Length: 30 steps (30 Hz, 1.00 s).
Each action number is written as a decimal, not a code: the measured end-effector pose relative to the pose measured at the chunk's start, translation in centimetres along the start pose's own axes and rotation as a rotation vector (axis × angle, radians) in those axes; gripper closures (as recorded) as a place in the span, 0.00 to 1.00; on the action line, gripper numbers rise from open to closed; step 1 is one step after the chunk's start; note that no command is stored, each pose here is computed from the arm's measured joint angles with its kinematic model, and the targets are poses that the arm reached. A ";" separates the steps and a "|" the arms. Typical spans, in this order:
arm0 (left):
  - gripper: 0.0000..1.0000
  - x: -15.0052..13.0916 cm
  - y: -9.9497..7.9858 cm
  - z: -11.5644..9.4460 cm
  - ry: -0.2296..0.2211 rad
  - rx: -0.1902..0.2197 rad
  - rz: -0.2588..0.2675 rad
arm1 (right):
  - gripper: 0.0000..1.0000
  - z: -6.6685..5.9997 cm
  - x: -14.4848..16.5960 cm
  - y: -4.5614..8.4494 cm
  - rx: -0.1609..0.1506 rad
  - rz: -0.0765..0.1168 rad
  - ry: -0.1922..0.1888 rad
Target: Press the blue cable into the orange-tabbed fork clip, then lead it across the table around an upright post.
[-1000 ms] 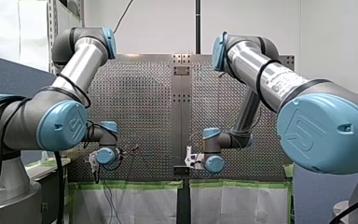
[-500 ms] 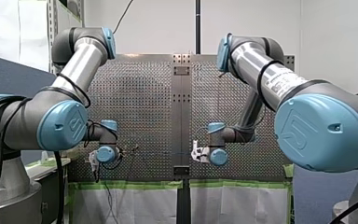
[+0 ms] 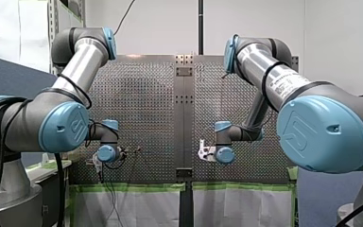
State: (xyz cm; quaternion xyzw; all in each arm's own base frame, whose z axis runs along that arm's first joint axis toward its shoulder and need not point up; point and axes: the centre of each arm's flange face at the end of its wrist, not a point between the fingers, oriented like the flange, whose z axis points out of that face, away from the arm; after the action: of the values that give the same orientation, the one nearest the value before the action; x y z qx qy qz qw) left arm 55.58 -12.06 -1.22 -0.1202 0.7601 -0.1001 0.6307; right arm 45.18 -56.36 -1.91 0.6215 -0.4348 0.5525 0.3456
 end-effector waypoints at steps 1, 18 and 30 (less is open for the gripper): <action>0.98 0.0 0.0 0.0 -0.001 0.001 -0.005 | 1.00 0.1 0.1 0.1 -0.002 0.001 0.001; 0.65 -1.1 0.4 0.9 -0.096 -0.022 0.053 | 1.00 0.3 0.3 0.2 -0.002 -0.003 -0.016; 0.00 -0.2 0.8 0.0 -0.001 -0.040 0.125 | 1.00 0.2 0.3 0.1 0.002 -0.004 -0.017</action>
State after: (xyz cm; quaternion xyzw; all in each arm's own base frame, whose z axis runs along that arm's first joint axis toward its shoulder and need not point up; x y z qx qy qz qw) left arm 55.60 -11.23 -1.29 -0.0850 0.7678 -0.0451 0.6334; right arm 45.22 -56.66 -1.69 0.6273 -0.4362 0.5468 0.3423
